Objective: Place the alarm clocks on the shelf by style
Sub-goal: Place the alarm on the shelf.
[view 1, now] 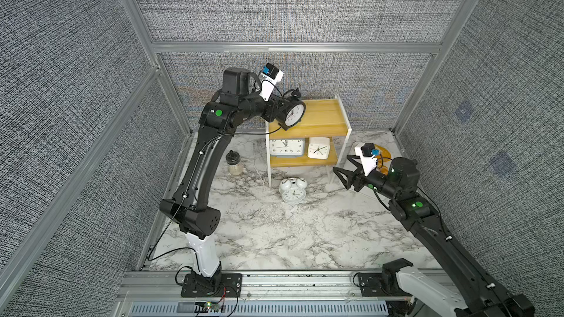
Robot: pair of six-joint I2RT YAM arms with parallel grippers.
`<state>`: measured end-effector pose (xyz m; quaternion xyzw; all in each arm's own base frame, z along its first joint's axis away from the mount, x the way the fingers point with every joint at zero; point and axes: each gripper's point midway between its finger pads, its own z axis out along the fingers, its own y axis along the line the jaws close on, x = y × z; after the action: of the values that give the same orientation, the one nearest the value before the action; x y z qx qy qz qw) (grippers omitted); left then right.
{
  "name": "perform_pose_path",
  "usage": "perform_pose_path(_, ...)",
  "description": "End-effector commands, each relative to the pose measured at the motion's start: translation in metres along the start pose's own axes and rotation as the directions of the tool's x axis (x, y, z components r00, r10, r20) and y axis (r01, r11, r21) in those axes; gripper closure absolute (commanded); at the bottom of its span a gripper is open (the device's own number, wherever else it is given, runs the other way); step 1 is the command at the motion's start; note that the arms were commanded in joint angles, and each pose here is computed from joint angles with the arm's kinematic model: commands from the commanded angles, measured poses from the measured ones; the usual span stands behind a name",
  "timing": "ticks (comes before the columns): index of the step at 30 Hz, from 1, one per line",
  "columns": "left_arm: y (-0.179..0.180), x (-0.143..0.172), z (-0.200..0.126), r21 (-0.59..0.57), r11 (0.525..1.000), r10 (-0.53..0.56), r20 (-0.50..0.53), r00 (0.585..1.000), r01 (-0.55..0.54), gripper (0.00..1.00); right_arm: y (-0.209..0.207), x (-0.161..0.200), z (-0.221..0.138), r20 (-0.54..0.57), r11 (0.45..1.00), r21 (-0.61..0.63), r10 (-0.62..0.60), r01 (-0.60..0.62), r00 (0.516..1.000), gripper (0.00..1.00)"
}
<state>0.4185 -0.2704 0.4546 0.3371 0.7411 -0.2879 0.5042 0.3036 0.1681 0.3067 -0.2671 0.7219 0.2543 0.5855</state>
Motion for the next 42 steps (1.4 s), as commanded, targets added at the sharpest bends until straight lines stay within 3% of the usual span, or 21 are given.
perform_pose_path(1, -0.002, -0.004, 0.001, 0.041, 0.999, -0.033, 0.015, 0.999, 0.032, 0.94, 0.0, -0.006, 0.001, 0.024, 1.0, -0.003, -0.006, 0.006, 1.0, 0.19)
perform_pose_path(7, 0.005, 0.0, 0.006, 0.046, 0.997, -0.06, 0.005, 0.998, 0.06, 0.92, -0.001, -0.005, 0.002, 0.021, 1.0, 0.0, -0.004, 0.004, 1.0, 0.19)
perform_pose_path(8, 0.005, 0.0, 0.006, 0.045, 0.997, -0.061, 0.005, 0.998, 0.061, 0.87, 0.0, -0.004, 0.002, 0.02, 1.0, -0.001, -0.004, 0.004, 1.0, 0.19)
perform_pose_path(14, 0.009, -0.002, 0.005, 0.027, 0.998, -0.049, 0.013, 0.999, 0.049, 0.37, -0.002, -0.005, 0.002, 0.021, 1.0, 0.003, -0.008, 0.008, 1.0, 0.19)
perform_pose_path(18, 0.008, -0.006, 0.001, 0.021, 0.999, -0.031, 0.025, 0.999, 0.03, 0.19, -0.002, 0.012, 0.005, -0.01, 1.0, 0.001, 0.008, -0.008, 1.0, 0.19)
perform_pose_path(28, 0.0, 0.01, -0.014, -0.001, 0.997, 0.073, 0.002, 0.997, -0.073, 0.06, -0.004, 0.017, 0.007, -0.02, 1.0, 0.004, 0.013, -0.013, 1.0, 0.19)
perform_pose_path(42, 0.007, 0.046, -0.001, -0.092, 0.977, 0.18, -0.117, 0.977, -0.191, 0.09, -0.004, 0.014, 0.007, -0.015, 1.0, 0.004, 0.02, -0.02, 1.0, 0.19)
